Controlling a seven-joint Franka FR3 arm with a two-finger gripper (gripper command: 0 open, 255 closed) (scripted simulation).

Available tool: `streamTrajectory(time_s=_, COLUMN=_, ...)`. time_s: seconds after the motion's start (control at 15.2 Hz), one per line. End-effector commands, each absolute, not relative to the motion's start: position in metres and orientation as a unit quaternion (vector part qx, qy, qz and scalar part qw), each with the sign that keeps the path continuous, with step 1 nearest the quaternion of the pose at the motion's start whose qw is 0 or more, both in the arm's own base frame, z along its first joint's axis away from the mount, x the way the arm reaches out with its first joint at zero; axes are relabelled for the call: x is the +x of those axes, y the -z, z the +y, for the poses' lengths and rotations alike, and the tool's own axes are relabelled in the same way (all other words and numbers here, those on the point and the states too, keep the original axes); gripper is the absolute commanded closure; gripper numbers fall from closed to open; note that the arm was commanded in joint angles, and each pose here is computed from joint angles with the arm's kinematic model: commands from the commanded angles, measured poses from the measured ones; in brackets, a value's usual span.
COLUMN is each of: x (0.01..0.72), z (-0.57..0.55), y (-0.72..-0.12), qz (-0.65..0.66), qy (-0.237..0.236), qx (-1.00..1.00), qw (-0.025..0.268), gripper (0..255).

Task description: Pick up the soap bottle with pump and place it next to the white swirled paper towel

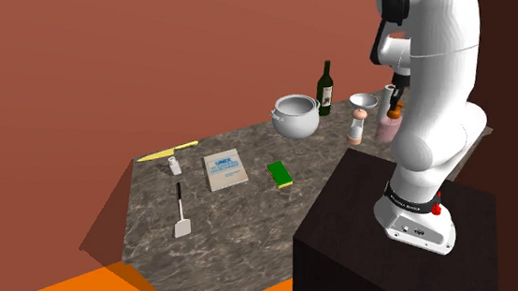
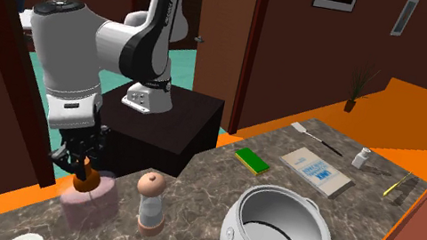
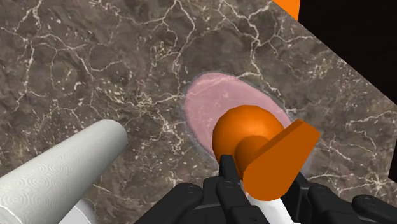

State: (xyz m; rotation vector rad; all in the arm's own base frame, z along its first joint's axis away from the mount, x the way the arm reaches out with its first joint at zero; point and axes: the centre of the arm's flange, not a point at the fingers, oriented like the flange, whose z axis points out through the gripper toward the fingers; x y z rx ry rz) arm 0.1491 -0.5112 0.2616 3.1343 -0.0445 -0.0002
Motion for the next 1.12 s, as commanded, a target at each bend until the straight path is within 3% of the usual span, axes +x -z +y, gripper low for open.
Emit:
streamTrajectory(time_s=0.0, x=0.149, z=-0.51, y=-0.25, qz=-0.014, qy=0.0, qx=1.0, qw=0.004, gripper=255)
streamTrajectory(time_s=0.59, x=0.149, z=-0.51, y=-0.247, qz=-0.014, qy=0.0, qx=1.0, qw=0.004, gripper=255)
streamTrajectory(time_s=0.66, x=0.149, z=-0.51, y=-0.247, qz=-0.014, qy=0.0, qx=1.0, qw=0.004, gripper=0)
streamTrajectory(time_s=1.06, x=0.149, z=-0.51, y=-0.26, qz=-0.014, qy=0.0, qx=1.0, qw=0.004, gripper=0)
